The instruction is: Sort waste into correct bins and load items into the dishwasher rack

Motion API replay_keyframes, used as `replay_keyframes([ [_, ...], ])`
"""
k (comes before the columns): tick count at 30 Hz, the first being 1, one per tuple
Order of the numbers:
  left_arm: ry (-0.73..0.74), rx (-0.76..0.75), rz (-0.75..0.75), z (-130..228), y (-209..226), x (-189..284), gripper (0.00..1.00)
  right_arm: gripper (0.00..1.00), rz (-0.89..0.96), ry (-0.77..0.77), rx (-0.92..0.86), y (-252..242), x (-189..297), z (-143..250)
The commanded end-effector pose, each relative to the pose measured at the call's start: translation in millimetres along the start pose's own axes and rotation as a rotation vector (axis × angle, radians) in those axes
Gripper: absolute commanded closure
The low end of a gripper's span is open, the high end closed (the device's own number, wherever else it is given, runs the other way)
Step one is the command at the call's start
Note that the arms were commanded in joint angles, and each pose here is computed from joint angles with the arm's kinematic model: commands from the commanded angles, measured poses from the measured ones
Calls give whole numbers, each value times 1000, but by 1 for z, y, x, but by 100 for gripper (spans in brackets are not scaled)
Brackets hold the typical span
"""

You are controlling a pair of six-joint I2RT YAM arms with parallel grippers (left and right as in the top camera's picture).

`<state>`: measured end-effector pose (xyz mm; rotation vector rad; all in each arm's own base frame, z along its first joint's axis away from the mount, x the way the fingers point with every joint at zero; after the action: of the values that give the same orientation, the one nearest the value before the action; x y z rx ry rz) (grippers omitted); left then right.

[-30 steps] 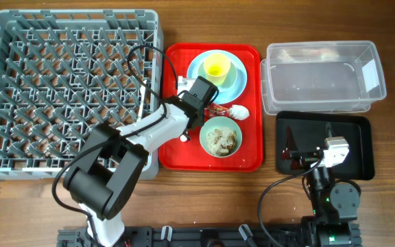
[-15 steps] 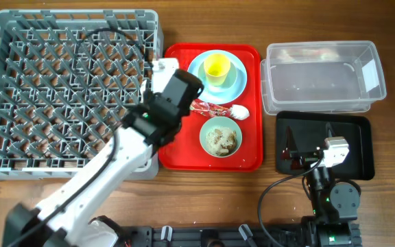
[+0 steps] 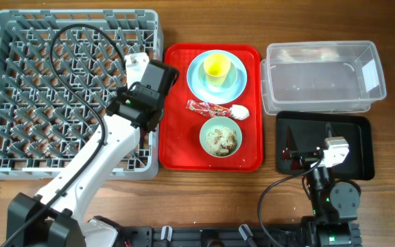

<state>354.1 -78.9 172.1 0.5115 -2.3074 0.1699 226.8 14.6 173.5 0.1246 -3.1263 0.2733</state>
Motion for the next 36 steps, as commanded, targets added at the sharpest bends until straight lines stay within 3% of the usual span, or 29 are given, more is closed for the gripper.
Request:
replay_keyframes([
  [1, 68, -135, 96, 11, -13, -3, 96, 0, 15, -4, -7, -3, 0, -1],
  [13, 102, -183, 115, 19, -20, -12, 94, 0, 15, -4, -7, -3, 0, -1],
  [15, 102, -182, 112, 19, -19, -12, 81, 0, 15, -4, -7, -3, 0, -1],
  [17, 102, -181, 113, 19, -19, -12, 57, 0, 15, -4, -7, -3, 0, -1],
  [18, 102, -181, 113, 19, -19, -12, 51, 0, 15, -4, -7, -3, 0, -1],
  [20, 102, -178, 113, 19, -19, -12, 52, 0, 15, -4, -7, -3, 0, -1],
  [31, 109, -113, 119, 20, -20, -12, 92, 1, 15, -4, -7, -3, 0, -1],
  [36, 210, -113, 330, 33, -50, 4, 96, 0, 15, -4, -7, -3, 0, -1],
])
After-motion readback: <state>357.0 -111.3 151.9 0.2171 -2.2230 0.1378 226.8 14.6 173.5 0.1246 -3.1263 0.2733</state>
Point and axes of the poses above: each gripper's point midway between its finger pads, its own x axis back along the fingers, its own y axis along the line the jaws close on, z = x × y, the point moved 2 cm from there along x, back along the fingers, and after that the axes turned 13 degrees about x, right-handed, at the moved point
